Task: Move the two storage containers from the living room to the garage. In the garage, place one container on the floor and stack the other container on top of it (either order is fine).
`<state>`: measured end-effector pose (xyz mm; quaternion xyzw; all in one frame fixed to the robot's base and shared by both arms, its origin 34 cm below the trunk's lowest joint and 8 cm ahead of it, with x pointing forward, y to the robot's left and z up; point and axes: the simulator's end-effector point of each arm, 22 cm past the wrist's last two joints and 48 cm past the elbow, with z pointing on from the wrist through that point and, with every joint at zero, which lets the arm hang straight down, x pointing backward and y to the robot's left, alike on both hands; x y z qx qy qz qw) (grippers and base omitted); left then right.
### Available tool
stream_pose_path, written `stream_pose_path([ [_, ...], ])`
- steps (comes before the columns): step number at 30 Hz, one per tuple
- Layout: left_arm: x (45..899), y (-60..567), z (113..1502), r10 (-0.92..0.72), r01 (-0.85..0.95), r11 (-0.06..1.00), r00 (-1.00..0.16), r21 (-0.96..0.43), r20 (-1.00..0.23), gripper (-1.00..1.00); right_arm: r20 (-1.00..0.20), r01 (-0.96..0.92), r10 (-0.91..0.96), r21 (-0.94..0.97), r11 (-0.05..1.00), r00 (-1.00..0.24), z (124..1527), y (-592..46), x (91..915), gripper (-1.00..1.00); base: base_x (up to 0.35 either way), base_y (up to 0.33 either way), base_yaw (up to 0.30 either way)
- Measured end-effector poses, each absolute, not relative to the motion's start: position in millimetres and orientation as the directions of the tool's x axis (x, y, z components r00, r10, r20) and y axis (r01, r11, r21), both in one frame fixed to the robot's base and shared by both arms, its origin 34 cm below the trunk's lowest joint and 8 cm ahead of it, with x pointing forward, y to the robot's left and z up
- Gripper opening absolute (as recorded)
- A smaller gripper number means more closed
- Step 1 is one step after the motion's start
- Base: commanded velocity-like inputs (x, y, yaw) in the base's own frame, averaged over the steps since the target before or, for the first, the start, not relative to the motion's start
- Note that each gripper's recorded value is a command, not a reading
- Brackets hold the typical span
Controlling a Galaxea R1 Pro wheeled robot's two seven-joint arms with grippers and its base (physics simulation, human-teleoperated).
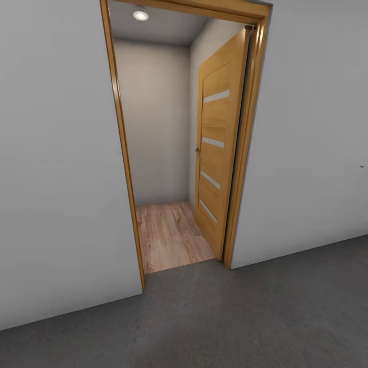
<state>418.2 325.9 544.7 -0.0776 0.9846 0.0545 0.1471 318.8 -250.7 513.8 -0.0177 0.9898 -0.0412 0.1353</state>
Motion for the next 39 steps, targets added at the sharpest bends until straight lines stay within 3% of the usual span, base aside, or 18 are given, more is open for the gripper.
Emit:
stream_pose_path([
  [14,418.2,325.9,544.8,-0.137,-0.169,0.982,-0.945,0.084,-0.298,1.0,-0.268,-0.022,-0.045,-0.087,0.996,-0.962,513.9,-251.7,319.1,1.0,0.0,0.0,-0.021],
  [39,418.3,325.9,544.8,-0.137,-0.169,0.982,-0.945,0.084,-0.298,1.0,-0.267,-0.02,-0.041,-0.081,0.996,-0.963,513.8,-247.7,318.7,1.0,0.0,0.0,-0.236],
])
